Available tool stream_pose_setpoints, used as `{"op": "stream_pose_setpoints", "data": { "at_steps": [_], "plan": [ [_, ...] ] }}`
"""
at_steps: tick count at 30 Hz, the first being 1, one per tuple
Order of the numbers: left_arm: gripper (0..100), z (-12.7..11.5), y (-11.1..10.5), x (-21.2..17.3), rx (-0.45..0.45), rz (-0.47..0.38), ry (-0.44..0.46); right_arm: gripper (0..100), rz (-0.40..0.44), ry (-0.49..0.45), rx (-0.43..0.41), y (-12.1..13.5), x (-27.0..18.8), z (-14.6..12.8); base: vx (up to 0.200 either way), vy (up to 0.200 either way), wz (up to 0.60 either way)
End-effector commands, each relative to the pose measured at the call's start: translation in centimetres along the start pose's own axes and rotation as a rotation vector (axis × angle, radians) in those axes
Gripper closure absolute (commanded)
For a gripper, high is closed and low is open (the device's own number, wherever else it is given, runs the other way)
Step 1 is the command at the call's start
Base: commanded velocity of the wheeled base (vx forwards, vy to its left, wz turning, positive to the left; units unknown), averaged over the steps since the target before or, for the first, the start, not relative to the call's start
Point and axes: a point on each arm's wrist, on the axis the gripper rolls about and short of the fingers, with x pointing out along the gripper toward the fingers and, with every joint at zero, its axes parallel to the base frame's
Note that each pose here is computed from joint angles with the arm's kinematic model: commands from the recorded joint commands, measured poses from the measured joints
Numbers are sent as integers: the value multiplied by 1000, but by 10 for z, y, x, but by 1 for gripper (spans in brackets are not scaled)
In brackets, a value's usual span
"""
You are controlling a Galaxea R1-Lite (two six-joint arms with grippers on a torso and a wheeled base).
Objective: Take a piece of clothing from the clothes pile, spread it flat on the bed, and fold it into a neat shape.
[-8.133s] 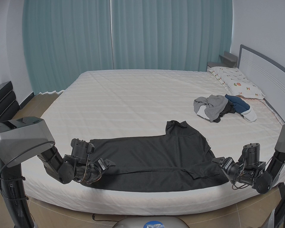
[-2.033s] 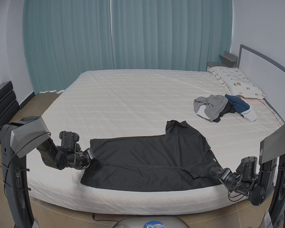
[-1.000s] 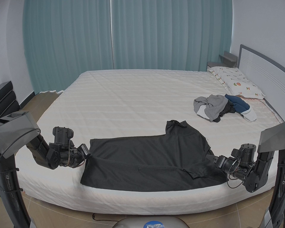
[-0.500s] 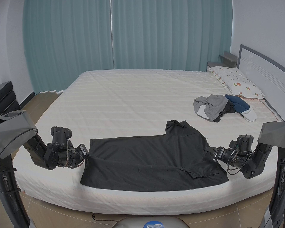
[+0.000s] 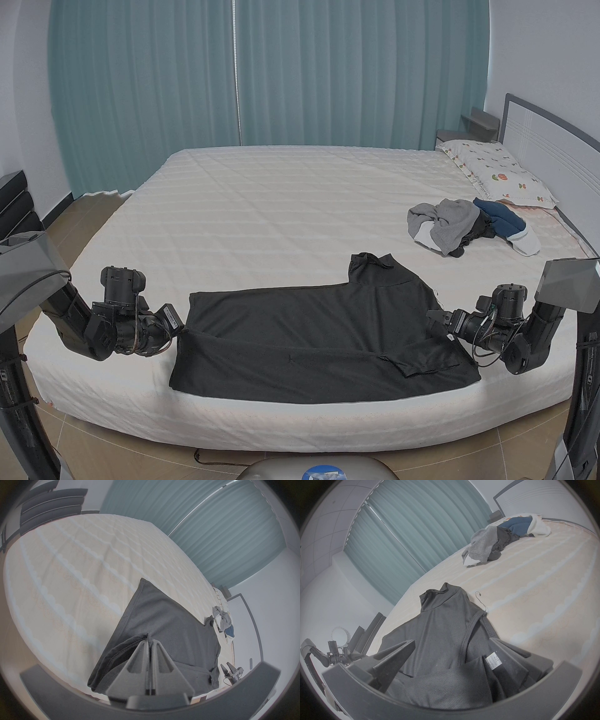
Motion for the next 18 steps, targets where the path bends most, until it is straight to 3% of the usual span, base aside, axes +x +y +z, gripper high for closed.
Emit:
{"op": "stream_pose_setpoints", "data": {
  "at_steps": [1,18],
  "plan": [
    [100,0,-1,-2,1,-4,-3,0,7,5,-2,1,-1,-1,0,0,0],
    [100,0,1,-4,-23,1,-3,0,58,61,-35,3,16,-16,0,0,0]
  ]
}}
